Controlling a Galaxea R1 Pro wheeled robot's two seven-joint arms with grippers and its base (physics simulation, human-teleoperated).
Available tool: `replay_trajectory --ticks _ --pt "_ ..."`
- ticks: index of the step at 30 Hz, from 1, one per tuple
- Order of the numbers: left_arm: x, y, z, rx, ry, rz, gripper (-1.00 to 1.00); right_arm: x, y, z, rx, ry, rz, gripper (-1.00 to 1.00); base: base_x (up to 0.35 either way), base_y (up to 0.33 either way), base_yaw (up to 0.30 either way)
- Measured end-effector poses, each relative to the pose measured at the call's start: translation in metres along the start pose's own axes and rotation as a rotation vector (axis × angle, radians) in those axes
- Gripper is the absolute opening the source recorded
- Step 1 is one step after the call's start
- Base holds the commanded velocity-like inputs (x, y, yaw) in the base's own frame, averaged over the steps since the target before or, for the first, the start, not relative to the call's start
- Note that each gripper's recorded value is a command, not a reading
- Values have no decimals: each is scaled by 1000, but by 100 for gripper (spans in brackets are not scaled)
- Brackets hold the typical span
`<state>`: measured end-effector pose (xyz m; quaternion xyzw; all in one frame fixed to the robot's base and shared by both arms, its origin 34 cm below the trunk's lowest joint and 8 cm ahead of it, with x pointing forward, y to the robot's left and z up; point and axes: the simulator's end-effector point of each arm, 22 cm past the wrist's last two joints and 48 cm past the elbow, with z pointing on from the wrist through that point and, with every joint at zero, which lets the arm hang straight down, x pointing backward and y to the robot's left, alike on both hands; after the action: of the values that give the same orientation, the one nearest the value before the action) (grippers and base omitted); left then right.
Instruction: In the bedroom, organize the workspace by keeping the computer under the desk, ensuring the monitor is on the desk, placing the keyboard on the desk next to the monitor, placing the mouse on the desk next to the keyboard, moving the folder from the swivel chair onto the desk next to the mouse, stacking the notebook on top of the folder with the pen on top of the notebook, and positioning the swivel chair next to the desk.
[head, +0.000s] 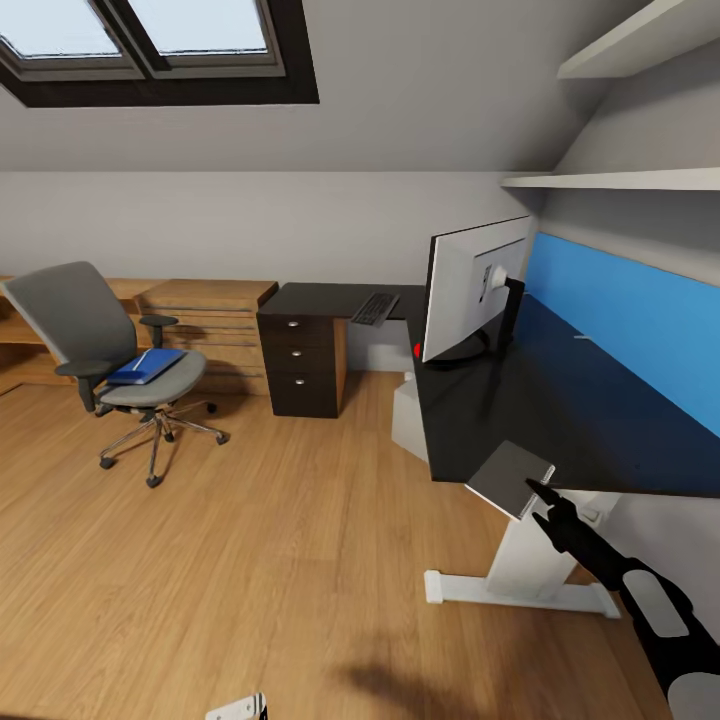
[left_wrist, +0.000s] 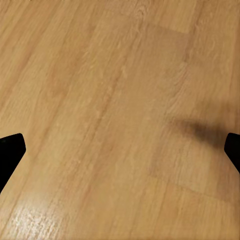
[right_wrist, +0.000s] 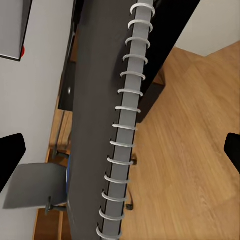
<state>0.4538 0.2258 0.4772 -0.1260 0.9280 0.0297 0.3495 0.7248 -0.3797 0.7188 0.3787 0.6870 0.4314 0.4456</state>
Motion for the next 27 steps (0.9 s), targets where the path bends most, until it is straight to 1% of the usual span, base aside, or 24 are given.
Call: replay_trajectory --ticks 27 --pt "0 0 0 1 0 0 100 21 4 8 -12 26 23 100 0 0 0"
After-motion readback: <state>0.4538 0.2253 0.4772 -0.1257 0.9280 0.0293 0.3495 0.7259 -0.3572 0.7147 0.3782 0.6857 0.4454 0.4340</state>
